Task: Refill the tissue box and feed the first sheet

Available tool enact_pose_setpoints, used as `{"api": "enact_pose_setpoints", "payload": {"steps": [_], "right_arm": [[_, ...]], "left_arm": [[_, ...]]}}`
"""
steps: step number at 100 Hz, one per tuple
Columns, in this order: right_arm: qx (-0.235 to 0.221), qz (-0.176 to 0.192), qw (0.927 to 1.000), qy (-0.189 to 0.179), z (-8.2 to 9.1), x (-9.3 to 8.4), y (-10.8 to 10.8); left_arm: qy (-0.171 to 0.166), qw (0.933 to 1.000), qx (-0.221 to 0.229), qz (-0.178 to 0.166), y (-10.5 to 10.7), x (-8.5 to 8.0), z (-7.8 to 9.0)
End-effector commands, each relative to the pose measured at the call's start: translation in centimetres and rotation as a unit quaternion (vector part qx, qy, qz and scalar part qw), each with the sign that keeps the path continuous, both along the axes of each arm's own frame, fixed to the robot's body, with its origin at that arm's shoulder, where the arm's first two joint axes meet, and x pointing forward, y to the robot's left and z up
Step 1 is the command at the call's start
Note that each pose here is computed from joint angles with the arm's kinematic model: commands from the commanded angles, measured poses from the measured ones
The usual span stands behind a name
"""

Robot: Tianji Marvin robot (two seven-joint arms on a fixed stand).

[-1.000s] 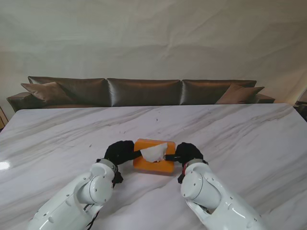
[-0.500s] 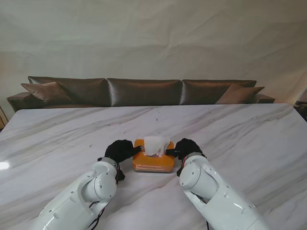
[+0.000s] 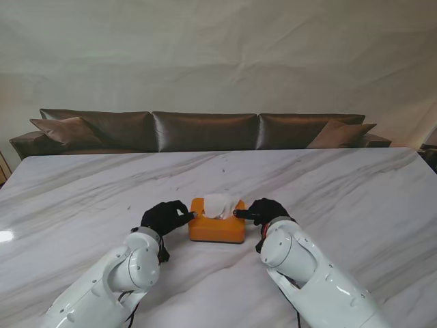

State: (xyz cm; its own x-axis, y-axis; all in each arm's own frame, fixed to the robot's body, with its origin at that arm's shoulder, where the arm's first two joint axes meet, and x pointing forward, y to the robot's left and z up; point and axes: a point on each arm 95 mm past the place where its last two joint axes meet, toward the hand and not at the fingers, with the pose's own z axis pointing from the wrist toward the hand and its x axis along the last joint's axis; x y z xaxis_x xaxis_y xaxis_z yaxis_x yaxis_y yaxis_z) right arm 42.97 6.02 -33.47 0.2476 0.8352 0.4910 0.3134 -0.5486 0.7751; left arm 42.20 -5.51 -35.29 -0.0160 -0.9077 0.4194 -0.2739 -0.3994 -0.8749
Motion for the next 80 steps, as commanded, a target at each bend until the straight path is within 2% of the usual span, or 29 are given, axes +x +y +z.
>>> {"api": "enact_pose_setpoints", "payload": {"steps": [1,18,30,46,60,80], "right_arm": [[-0.006,-0.003,1.0000,0.003,0.0,-0.4,-0.6],[-0.033,0.005,0.9993,-0.017,0.5,-1.3,-1.6],[-0.062,0.034,0.9961,-0.053,0.8,-1.4,-2.5],[-0.125,0.073,0.9828,-0.114,1.1,-1.2,-3.5],[-0.130,0.097,0.9750,-0.152,1.3,-0.9,-4.0],[-0.151,0.126,0.9607,-0.196,1.5,-0.5,-4.5]], "left_arm": [[0.002,1.0000,0.002,0.003,0.6,-0.3,0.3],[-0.019,0.9996,0.018,0.005,1.7,-0.8,1.3],[-0.049,0.9982,0.029,-0.020,2.5,-1.1,2.3],[-0.098,0.9916,0.063,-0.055,3.5,-1.8,3.4],[-0.125,0.9860,0.085,-0.069,4.2,-2.2,4.2],[-0.139,0.9783,0.125,-0.090,4.6,-2.4,4.8]]}}
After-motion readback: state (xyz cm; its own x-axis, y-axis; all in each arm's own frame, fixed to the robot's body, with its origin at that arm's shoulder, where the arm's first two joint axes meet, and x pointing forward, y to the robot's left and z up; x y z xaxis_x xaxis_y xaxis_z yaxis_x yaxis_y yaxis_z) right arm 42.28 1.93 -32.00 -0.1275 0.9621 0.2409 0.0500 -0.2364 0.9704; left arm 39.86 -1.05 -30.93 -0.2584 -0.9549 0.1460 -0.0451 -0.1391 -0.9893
